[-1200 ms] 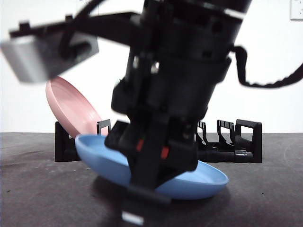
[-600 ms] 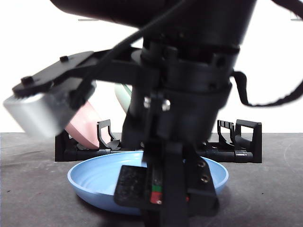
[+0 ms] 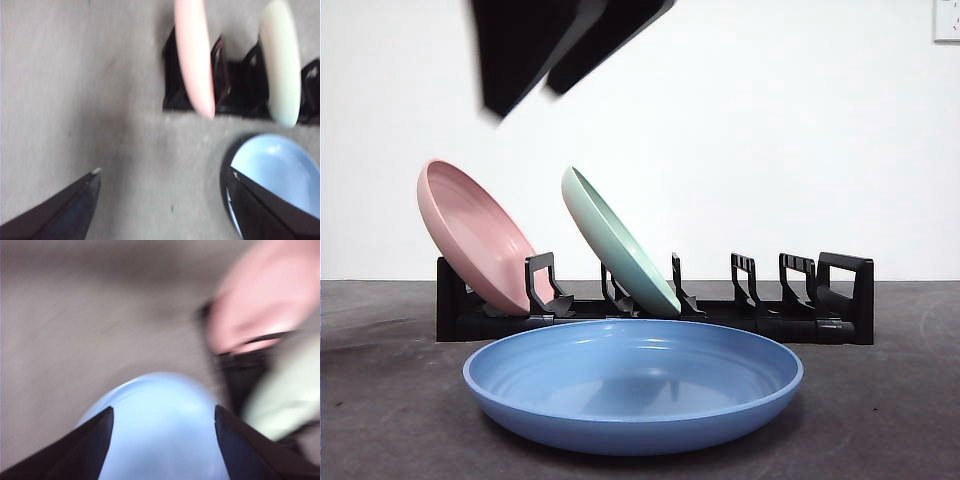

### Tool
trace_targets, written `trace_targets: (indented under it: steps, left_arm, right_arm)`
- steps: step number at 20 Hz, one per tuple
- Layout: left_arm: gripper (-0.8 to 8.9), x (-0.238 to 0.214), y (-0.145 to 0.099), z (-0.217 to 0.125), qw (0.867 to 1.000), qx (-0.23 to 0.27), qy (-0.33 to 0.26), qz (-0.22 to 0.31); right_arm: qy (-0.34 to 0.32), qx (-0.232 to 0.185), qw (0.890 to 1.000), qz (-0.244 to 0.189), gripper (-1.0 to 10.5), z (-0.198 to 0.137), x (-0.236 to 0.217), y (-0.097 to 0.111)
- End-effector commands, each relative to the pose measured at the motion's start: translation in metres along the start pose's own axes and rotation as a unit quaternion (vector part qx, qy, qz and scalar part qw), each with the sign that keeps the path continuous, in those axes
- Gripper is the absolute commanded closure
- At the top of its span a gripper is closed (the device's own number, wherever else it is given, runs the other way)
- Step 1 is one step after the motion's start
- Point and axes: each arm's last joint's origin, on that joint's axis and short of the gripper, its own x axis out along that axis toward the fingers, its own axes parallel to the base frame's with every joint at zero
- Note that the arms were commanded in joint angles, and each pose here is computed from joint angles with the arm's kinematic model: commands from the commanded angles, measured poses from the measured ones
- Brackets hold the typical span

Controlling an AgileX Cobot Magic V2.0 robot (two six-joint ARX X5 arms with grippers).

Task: Place the plate

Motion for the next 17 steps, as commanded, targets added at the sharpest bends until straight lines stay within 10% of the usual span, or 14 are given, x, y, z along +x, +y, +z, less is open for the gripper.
trace_targets:
  steps: [1,8,12,17]
  left_arm:
    - [4.12,-0.004,-0.003,0.009,0.999,0.017,-0.031,-0.008]
    - [3.27,0.006,-0.015,0.031,0.992,0.049,-0.11,-0.046]
    - [2.29,0.037,-0.024,0.057,0.993,0.01,-0.095,-0.066]
    - [4.12,0.072,-0.05,0.11,0.996,0.038,-0.038,-0.075]
  right_arm:
    - [-0.036,0.066,0.997,-0.026,6.3,0.003,-0.011,-0.034]
    - [-0.015,0.262,0.959,-0.109,6.3,-0.059,-0.023,-0.157]
    - [-0.017,0.345,0.932,-0.109,6.3,-0.081,-0.038,-0.182]
    - [-0.023,0.351,0.928,-0.119,6.3,-0.083,-0.05,-0.184]
